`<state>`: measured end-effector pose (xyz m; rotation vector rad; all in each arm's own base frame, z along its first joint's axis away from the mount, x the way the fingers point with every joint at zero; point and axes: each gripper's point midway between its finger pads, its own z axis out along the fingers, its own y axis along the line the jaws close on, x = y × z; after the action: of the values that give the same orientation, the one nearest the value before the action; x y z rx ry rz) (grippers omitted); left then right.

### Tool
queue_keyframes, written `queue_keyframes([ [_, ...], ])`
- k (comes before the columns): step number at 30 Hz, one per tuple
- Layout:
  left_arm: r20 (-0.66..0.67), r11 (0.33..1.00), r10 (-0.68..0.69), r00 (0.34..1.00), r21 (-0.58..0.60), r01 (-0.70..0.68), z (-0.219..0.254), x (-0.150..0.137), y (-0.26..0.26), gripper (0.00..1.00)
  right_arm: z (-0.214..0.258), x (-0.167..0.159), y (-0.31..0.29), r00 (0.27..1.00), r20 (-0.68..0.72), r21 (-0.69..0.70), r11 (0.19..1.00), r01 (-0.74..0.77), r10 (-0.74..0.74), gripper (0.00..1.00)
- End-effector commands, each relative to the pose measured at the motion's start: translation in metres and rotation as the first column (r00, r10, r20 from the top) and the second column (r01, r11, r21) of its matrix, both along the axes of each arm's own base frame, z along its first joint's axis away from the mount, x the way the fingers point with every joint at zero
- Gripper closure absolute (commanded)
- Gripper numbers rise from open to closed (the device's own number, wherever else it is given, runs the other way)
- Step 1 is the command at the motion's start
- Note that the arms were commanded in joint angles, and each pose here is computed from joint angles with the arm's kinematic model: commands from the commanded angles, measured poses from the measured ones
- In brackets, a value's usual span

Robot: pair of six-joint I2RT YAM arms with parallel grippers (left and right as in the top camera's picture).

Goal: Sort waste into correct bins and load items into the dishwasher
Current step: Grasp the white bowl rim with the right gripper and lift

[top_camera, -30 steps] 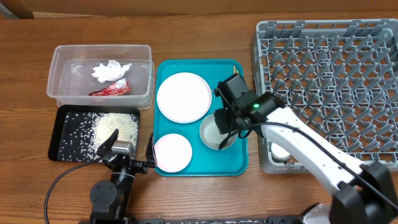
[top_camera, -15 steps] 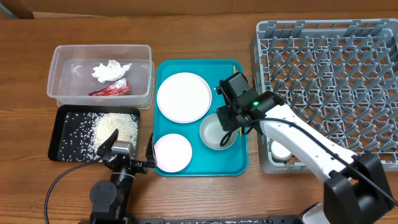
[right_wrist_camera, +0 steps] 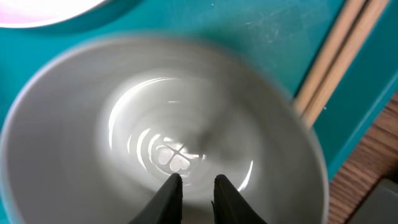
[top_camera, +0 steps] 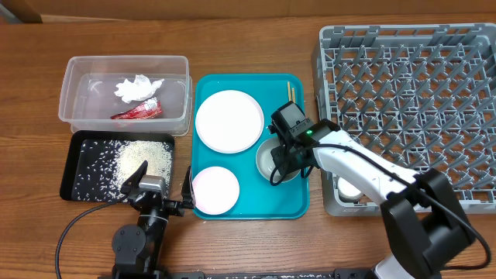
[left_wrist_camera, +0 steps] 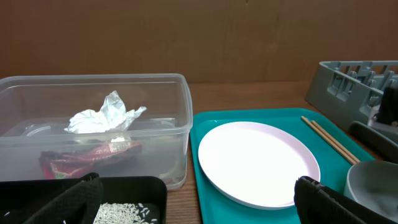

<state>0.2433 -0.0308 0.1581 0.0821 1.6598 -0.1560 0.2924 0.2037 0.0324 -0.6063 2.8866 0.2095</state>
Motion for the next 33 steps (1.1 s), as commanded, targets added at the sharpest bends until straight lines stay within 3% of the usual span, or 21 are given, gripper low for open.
queue_keyframes([
  [1, 0.006, 1.0, -0.008, 1.0, -0.008, 0.008, -0.001, 0.0, -0.001, 0.0, 0.044, 0.007, 0.008, 0.994, 0.108, 0.08, 0.997, -0.005, -0.003, 0.73],
  [5, 0.005, 1.0, -0.008, 1.0, -0.008, 0.008, -0.001, 0.0, -0.001, 0.0, 0.072, 0.013, 0.012, 0.981, 0.195, 0.127, 0.992, -0.023, -0.002, 0.63],
  [8, 0.005, 1.0, -0.008, 1.0, -0.008, 0.008, -0.001, 0.0, -0.001, 0.0, 0.076, 0.017, 0.012, 0.977, 0.214, 0.136, 0.99, -0.022, -0.007, 0.62],
  [14, 0.006, 1.0, -0.008, 1.0, -0.008, 0.008, -0.001, 0.0, -0.001, 0.0, 0.053, 0.045, 0.003, 0.952, 0.298, -0.001, 0.997, -0.071, 0.068, 0.55],
  [19, 0.006, 1.0, -0.008, 1.0, -0.008, 0.008, -0.001, 0.0, -0.001, 0.0, 0.02, 0.045, 0.002, 0.958, 0.242, -0.069, 0.987, -0.143, 0.156, 0.49],
  [22, 0.006, 1.0, -0.008, 1.0, -0.008, 0.008, -0.001, 0.0, -0.001, 0.0, 0.011, 0.038, -0.003, 0.963, 0.2, -0.095, 0.982, -0.166, 0.182, 0.53],
  [27, 0.005, 1.0, -0.008, 1.0, -0.008, 0.008, -0.001, 0.0, -0.001, 0.0, 0.018, 0.015, 0.005, 0.976, 0.11, -0.021, 0.982, -0.189, 0.19, 0.74],
  [31, 0.006, 1.0, -0.008, 1.0, -0.008, 0.008, -0.001, 0.0, -0.001, 0.0, 0.034, 0.009, 0.009, 0.982, 0.101, 0.027, 0.986, -0.166, 0.162, 0.74],
  [33, 0.006, 1.0, -0.008, 1.0, -0.008, 0.008, -0.001, 0.0, -0.001, 0.0, 0.042, -0.005, 0.025, 0.978, 0.069, 0.123, 0.971, -0.203, 0.196, 0.74],
])
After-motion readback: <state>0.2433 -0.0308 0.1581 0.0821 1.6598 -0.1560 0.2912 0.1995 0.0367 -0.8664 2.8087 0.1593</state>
